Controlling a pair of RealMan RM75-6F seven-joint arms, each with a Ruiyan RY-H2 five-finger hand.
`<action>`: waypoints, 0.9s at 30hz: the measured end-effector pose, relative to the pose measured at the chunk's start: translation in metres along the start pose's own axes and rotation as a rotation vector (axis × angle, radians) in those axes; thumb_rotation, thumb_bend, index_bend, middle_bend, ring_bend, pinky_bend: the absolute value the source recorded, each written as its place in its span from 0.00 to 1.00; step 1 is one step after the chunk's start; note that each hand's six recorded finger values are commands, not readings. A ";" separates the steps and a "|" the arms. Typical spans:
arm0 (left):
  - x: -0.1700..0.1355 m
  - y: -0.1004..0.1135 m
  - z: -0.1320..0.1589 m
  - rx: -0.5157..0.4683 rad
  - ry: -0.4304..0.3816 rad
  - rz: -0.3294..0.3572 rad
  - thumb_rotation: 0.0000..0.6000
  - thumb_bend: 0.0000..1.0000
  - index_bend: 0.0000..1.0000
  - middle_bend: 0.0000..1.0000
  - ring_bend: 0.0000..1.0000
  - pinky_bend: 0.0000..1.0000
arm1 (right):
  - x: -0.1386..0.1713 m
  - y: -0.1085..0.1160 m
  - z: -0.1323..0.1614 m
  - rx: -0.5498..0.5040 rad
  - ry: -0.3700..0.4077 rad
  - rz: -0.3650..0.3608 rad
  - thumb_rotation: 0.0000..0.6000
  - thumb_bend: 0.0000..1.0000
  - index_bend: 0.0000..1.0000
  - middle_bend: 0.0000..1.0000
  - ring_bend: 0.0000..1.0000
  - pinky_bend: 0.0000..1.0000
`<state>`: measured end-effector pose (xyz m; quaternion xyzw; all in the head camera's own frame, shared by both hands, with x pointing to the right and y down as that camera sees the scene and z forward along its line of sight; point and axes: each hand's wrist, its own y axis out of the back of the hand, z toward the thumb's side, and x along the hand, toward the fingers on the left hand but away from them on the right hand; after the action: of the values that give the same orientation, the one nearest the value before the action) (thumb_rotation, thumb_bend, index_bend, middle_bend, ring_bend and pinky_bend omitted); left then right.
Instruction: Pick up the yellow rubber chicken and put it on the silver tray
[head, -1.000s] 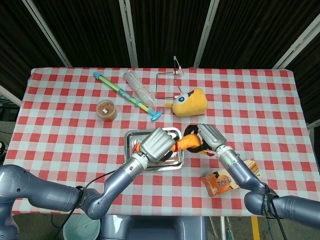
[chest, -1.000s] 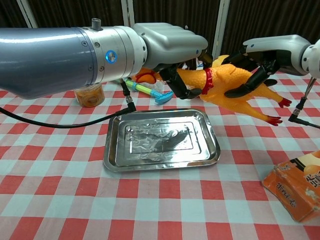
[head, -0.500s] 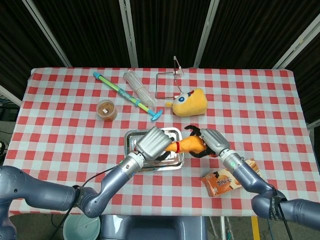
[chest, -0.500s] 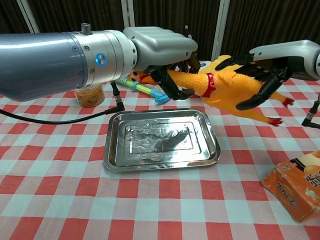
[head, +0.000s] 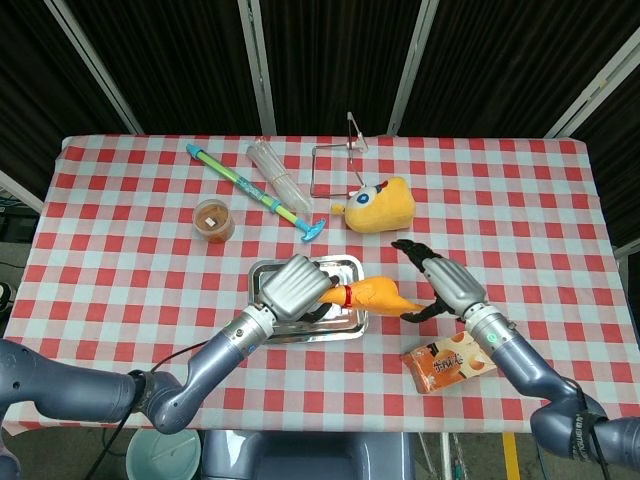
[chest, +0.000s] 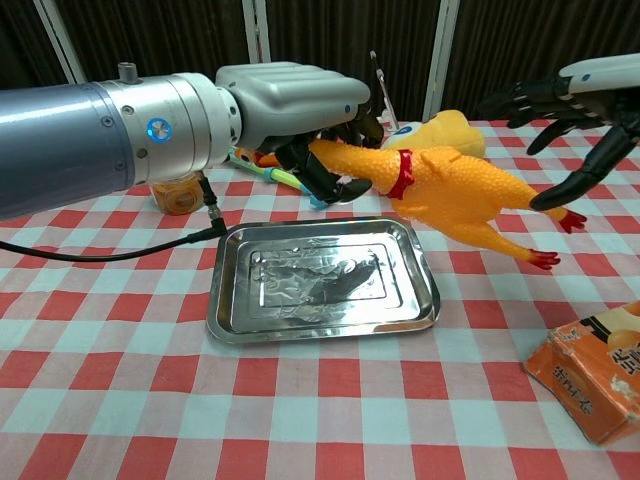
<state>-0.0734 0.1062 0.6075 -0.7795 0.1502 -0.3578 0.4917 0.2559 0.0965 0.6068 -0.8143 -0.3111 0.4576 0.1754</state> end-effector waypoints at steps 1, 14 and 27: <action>-0.002 -0.001 -0.002 -0.011 -0.001 0.005 1.00 0.68 0.50 0.59 0.54 0.62 | 0.003 0.004 -0.004 0.003 -0.007 -0.014 1.00 0.16 0.00 0.04 0.00 0.16; -0.035 -0.037 -0.047 -0.194 0.049 0.040 1.00 0.66 0.49 0.59 0.54 0.61 | 0.038 0.045 -0.043 -0.026 -0.072 -0.196 1.00 0.16 0.00 0.04 0.00 0.16; -0.030 -0.103 -0.078 -0.284 0.150 0.020 1.00 0.62 0.48 0.58 0.53 0.37 | 0.038 0.046 -0.054 -0.072 -0.063 -0.226 1.00 0.16 0.00 0.04 0.00 0.16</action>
<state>-0.1611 0.1207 0.7055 -0.8108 0.2432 -0.3854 0.3673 0.3326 0.0876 0.5851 -0.7650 -0.4224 0.4490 0.1864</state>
